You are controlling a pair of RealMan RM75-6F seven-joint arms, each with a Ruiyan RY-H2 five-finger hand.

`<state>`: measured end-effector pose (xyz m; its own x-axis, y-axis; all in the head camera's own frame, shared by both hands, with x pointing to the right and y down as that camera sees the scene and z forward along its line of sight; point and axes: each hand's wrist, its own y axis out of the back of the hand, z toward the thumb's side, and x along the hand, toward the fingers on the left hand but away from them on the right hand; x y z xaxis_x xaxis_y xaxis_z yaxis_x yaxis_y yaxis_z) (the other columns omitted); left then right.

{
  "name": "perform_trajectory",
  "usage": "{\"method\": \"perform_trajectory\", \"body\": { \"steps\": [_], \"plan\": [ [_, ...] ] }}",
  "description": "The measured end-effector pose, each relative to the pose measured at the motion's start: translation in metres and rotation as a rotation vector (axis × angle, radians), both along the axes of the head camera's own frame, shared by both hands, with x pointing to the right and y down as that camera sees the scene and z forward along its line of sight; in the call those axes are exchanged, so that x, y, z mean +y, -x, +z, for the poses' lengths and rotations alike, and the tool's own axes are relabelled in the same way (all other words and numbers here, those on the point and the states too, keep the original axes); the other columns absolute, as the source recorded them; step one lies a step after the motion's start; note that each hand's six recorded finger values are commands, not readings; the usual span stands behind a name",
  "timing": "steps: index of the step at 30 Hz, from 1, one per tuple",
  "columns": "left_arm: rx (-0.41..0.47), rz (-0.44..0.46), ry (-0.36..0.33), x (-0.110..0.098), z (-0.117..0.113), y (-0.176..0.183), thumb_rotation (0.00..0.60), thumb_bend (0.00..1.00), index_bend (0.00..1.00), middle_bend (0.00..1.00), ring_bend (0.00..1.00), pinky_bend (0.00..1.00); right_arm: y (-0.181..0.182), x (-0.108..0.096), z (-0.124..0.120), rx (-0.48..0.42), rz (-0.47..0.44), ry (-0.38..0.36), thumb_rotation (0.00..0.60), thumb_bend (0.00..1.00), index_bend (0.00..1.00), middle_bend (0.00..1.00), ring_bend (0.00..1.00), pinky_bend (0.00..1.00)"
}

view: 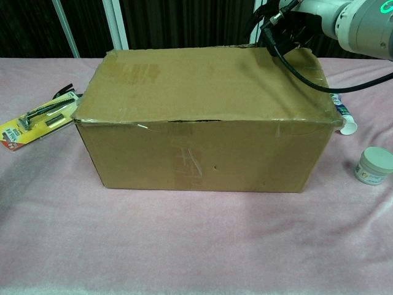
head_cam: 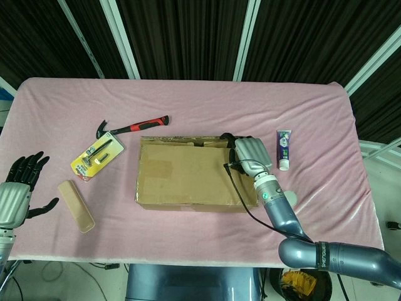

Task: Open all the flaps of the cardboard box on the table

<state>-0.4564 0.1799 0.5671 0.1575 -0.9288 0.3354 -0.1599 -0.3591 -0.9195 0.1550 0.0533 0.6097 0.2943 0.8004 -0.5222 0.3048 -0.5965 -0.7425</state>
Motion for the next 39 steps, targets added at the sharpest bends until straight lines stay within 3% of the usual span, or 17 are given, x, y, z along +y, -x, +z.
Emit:
{"method": "perform_trajectory", "body": {
  "steps": [12, 25, 34, 39],
  "plan": [
    [0.001, 0.001, -0.001, 0.0, 0.0, -0.001, 0.6, 0.17, 0.0, 0.0, 0.0, 0.0, 0.012, -0.001, -0.028, -0.096, 0.018, -0.018, 0.6, 0.84, 0.23, 0.5, 0.57, 0.58],
    [-0.009, 0.016, -0.016, 0.001, -0.002, -0.002, 0.6, 0.17, 0.0, 0.0, 0.0, 0.0, 0.022, 0.01, -0.081, -0.316, 0.101, 0.06, 0.6, 0.79, 0.18, 0.44, 0.52, 0.57],
    [-0.019, 0.029, -0.026, 0.002, -0.002, -0.004, 0.6, 0.17, 0.0, 0.0, 0.0, 0.0, 0.009, 0.021, -0.116, -0.387, 0.137, 0.094, 0.6, 0.75, 0.17, 0.44, 0.52, 0.57],
    [-0.025, 0.036, -0.029, 0.003, -0.002, -0.004, 0.6, 0.17, 0.0, 0.0, 0.0, 0.0, 0.003, 0.027, -0.124, -0.405, 0.137, 0.109, 0.6, 0.75, 0.15, 0.44, 0.52, 0.57]
  ]
}}
